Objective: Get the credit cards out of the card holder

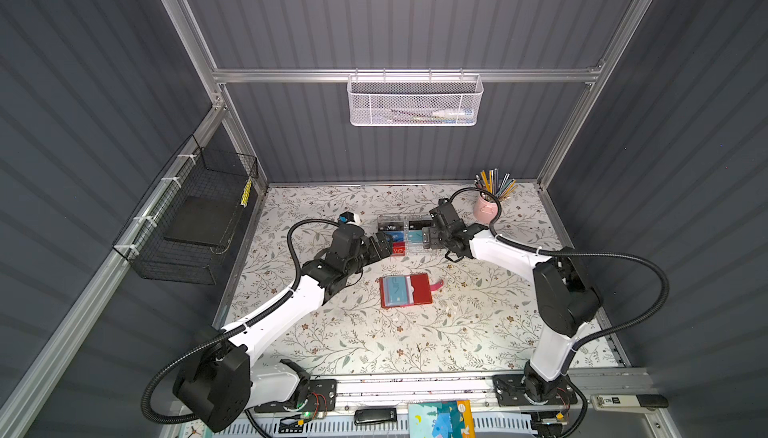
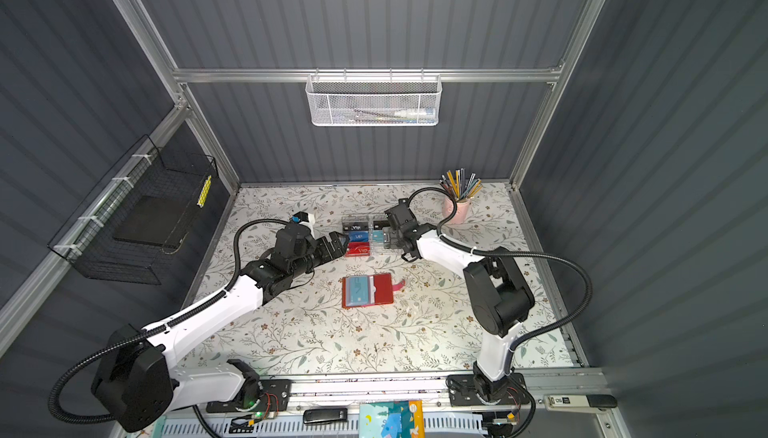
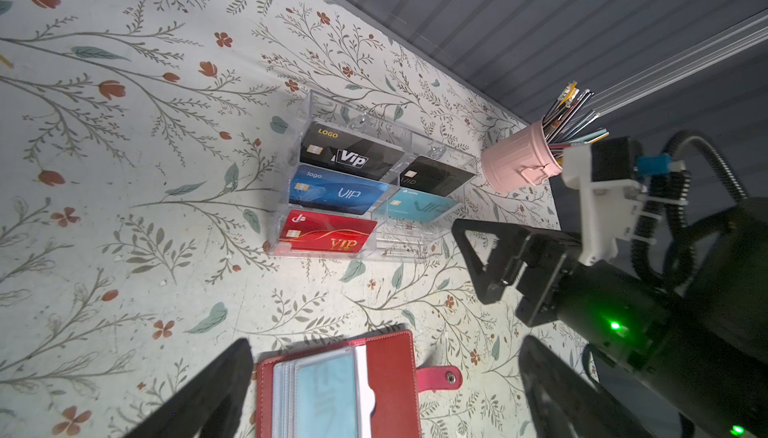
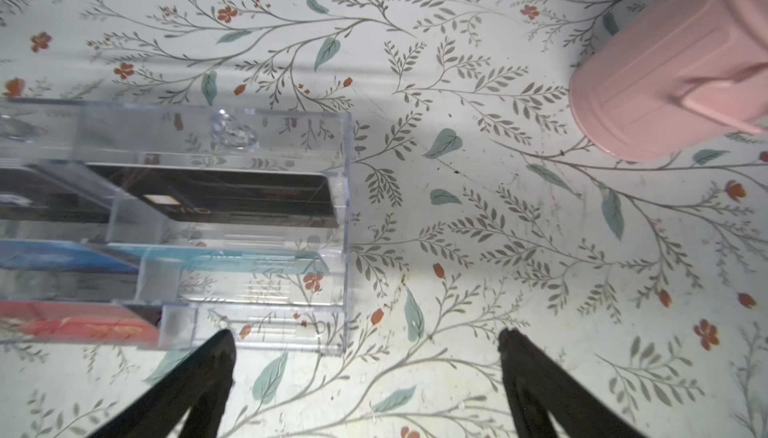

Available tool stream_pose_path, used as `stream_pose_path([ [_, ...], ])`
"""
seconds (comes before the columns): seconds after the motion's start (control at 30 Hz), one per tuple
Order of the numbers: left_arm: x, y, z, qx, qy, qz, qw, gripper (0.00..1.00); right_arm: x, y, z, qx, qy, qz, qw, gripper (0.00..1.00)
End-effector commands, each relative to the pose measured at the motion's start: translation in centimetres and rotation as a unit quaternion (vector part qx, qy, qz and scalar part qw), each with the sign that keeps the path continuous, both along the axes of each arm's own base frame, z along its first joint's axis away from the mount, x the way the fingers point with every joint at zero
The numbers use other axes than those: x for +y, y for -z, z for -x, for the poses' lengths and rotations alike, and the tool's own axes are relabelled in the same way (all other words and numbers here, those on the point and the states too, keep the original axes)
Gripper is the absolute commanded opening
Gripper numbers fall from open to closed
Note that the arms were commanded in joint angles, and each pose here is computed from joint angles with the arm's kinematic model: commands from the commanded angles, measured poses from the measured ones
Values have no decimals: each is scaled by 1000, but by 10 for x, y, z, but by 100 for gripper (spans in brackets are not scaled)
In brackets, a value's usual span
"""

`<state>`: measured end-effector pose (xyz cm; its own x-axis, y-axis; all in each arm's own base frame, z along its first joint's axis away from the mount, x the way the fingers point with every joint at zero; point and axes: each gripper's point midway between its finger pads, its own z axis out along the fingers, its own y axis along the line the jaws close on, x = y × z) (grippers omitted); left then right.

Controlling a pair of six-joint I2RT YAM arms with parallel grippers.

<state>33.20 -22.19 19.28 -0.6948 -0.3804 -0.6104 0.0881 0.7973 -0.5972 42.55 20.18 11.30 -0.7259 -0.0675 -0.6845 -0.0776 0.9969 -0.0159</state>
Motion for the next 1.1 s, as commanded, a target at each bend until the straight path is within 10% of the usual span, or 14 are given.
stream_pose_path([
  [0.0, 8, 7, 12, 18, 2, -2, 1000, 100, -4, -13, 14, -5, 1, -23, 1000, 99],
  [0.23, 15, 20, 35, 38, 33, -31, 998, 100, -4, -25, 59, 18, -26, -78, 996, 99],
  [0.6, -5, 31, 81, 76, 102, 91, 988, 100, 37, -35, 144, 53, -116, -236, 963, 99],
  [1.07, -27, 41, 90, 106, 141, 169, 970, 100, 84, 15, 168, 82, -173, -183, 964, 99],
])
